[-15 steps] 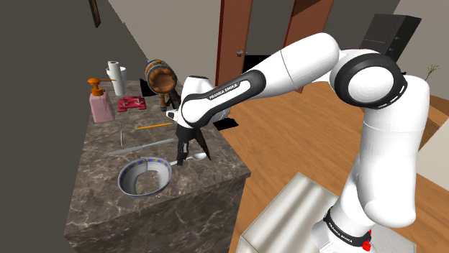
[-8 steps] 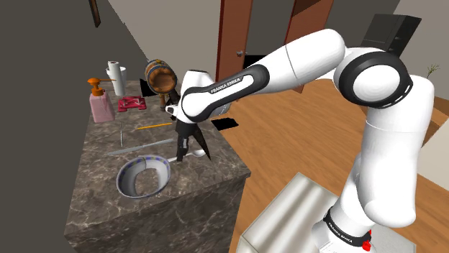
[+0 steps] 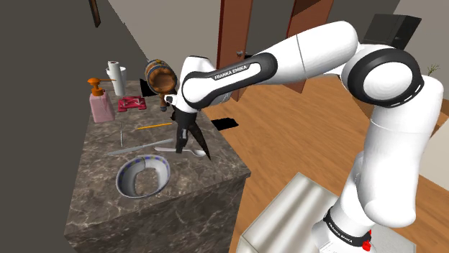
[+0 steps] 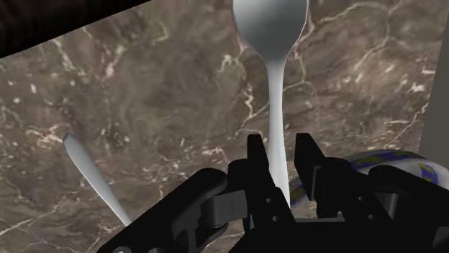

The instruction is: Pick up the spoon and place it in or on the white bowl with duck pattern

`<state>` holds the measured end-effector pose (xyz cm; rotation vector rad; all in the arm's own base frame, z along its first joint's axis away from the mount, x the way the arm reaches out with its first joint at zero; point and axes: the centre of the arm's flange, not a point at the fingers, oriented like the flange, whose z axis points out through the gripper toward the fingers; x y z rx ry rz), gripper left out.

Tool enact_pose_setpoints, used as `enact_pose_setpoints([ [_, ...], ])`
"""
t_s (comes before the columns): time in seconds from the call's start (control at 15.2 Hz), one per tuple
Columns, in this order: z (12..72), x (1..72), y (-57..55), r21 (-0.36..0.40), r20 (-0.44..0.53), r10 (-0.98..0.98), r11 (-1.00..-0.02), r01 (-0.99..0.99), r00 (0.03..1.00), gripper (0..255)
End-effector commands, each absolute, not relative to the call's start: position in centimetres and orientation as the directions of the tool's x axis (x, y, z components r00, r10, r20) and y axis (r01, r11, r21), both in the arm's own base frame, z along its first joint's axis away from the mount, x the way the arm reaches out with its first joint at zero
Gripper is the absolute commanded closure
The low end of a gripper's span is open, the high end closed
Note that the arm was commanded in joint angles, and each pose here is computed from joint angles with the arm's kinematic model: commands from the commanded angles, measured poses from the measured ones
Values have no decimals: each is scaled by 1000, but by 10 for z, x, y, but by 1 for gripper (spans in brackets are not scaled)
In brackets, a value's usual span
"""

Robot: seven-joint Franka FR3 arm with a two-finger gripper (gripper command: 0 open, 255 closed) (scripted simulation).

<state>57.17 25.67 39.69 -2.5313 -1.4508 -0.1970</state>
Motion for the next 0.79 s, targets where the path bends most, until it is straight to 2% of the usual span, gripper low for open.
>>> enact_pose_setpoints([
  [0.0, 407, 571, 256, -121, 222, 834, -490, 863, 504, 255],
  [0.73, 456, 571, 269, -121, 222, 834, -490, 863, 504, 255],
])
